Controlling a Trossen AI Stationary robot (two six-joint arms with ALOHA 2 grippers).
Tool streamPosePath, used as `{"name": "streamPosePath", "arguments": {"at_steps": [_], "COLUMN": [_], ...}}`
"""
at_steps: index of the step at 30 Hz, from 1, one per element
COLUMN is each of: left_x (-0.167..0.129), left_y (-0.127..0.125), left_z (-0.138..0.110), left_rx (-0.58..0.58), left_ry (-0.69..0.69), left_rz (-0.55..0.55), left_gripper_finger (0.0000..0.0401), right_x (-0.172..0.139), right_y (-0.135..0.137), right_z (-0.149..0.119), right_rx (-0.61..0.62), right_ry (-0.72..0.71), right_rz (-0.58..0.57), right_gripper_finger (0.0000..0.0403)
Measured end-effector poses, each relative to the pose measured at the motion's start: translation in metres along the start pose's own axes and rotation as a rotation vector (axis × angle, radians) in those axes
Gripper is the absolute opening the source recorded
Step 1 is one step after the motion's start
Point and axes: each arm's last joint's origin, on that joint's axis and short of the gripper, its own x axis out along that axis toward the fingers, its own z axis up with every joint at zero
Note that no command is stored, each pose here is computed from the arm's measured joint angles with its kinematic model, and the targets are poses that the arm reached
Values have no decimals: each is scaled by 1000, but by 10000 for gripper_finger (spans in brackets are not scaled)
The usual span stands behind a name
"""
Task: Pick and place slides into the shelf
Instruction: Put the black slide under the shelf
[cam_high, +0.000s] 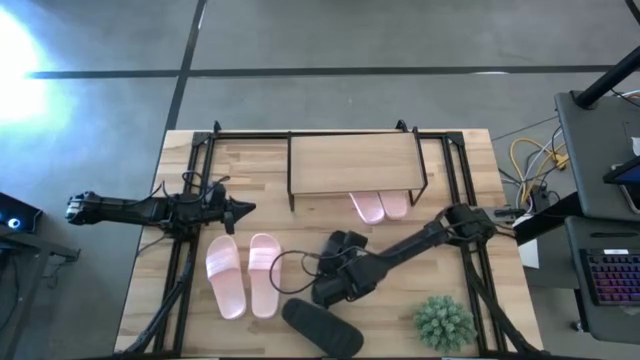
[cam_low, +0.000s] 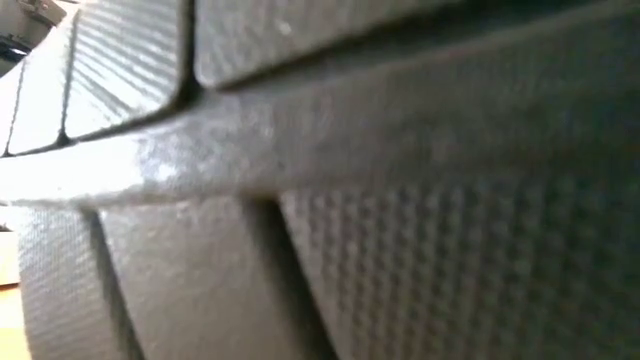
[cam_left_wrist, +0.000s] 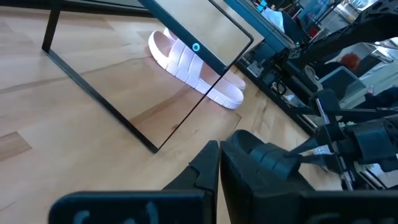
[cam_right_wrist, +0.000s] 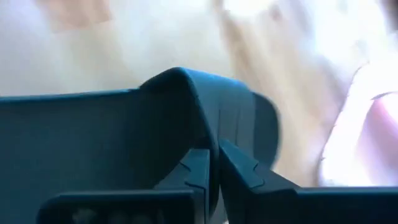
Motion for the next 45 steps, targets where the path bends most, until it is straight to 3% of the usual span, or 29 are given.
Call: {"name": "streamPosePath", "arguments": {"at_steps": [7, 13, 25, 33, 40, 45], "left_x": [0, 0, 0, 0, 0, 0], "left_y": [0, 0, 0, 0, 0, 0], "left_z": [0, 0, 0, 0, 0, 0], "left_rx": [0, 0, 0, 0, 1, 0], "left_ry": [0, 0, 0, 0, -1, -1], "left_rz": [0, 0, 1, 1, 5, 5], "left_gripper_finger": [0, 0, 0, 0, 0, 0], "right_x": [-6, 8, 58, 64, 56, 36], "right_y": [-9, -25, -71, -69, -66, -69], "right_z": [23, 34, 47, 40, 30, 24], "right_rx": [-140, -313, -382, -439, -490, -379], "right_ry": [-115, -104, 20, 76, 125, 164], "right_rz": [-80, -162, -244, -169, -198, -284], "right_gripper_finger": [14, 14, 15, 89, 162, 184]}}
